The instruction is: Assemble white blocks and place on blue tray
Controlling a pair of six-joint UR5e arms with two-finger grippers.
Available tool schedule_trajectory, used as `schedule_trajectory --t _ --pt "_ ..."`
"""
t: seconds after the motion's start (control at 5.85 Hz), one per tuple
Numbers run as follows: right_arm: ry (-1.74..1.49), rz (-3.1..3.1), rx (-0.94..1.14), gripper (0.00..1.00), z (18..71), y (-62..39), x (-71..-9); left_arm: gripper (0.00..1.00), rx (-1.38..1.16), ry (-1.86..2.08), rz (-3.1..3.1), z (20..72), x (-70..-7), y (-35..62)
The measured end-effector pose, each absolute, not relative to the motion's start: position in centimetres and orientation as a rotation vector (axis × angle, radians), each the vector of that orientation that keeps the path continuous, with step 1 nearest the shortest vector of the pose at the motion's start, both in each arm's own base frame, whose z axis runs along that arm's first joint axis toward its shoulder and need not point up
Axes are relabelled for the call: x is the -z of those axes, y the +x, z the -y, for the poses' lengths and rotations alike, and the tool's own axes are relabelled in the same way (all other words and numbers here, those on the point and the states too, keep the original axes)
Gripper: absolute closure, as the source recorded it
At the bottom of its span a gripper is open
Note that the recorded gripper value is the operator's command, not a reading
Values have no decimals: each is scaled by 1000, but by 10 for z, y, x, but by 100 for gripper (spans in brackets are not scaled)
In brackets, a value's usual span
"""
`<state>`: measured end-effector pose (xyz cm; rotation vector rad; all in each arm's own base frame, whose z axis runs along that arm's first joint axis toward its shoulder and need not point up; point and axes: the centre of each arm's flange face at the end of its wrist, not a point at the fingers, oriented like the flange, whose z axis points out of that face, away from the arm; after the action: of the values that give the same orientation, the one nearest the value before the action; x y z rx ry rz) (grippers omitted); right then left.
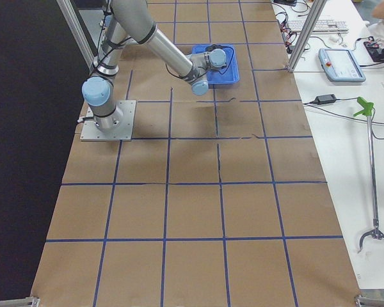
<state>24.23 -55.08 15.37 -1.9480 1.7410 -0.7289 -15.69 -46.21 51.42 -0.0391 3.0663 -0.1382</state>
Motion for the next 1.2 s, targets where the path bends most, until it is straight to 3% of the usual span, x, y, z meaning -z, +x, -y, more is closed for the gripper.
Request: schedule_trajectory --t 0.68,1.2 --pt "-1954 -1724 715 76 548 251 -148 1 140 -37 -3063 461 -515 -157" --pt "-1954 -1723 713 63 548 252 -147 1 140 -35 -3065 462 -515 -157"
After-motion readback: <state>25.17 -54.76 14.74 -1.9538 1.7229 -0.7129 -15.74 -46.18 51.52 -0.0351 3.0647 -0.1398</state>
